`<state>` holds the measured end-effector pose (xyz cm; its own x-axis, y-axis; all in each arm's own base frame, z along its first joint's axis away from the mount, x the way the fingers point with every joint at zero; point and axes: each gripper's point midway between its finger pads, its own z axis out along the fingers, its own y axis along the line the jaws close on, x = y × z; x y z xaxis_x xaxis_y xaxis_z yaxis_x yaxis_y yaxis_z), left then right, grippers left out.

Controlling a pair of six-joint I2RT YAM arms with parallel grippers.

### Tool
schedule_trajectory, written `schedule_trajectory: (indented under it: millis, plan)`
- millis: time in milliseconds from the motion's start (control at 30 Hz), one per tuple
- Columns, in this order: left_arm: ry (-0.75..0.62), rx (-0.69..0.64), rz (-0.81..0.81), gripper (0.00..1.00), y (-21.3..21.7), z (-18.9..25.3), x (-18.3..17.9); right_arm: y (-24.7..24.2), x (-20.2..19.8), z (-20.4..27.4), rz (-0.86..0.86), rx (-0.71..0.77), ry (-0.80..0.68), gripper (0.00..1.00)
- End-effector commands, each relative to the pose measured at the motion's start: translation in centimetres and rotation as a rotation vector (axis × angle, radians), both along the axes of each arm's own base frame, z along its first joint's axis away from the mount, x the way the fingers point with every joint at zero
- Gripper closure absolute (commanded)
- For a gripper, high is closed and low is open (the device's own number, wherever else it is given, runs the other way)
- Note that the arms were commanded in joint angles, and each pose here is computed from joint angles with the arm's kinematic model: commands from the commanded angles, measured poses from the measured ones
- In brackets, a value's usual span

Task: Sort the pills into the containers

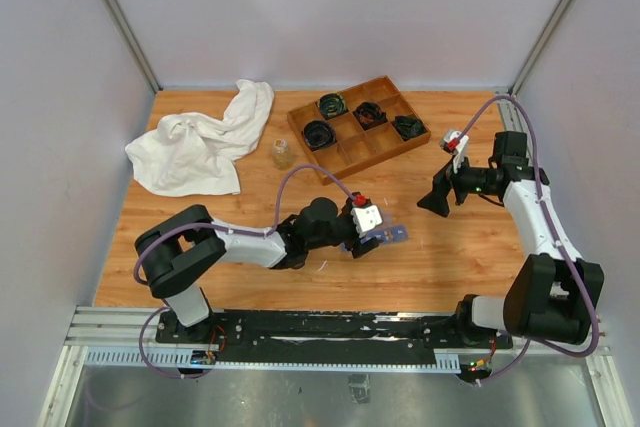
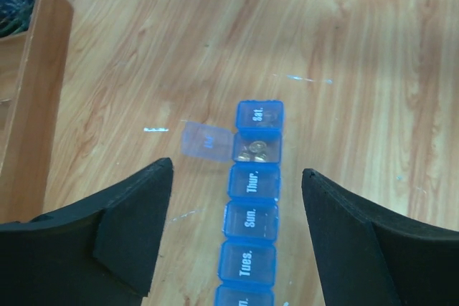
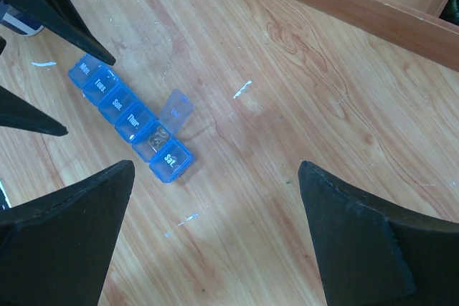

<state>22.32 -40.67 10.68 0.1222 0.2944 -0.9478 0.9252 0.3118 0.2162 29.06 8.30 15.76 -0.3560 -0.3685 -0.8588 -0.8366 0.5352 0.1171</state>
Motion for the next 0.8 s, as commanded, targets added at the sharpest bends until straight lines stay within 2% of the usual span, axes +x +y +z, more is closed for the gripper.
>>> schedule_trajectory:
  millis: [0,133,233,367,533,767]
  plan:
    - [0.011,-0.032,0.085,0.20,-1.0,3.1,1.7,0.2,0.1,0.6,0.046,0.029,-0.013,0.01]
    - [0.018,0.000,0.039,0.20,-0.7,5.9,0.7,0.7,-0.1,0.1,0.068,0.068,0.013,0.01]
    - [0.042,0.031,-0.034,0.19,-0.3,6.0,-1.0,0.9,0.0,-0.2,0.066,0.089,0.044,0.00]
    - [0.083,0.060,-0.097,0.18,0.0,4.3,-2.5,1.1,0.3,-0.6,0.051,0.120,0.103,0.03]
    - [0.024,0.076,-0.051,0.18,1.7,1.9,-2.1,1.7,0.4,-1.7,0.057,0.147,0.175,0.10]
    - [0.011,0.124,-0.019,0.20,1.6,-0.9,-1.0,2.8,0.6,-3.2,0.082,0.138,0.240,0.17]
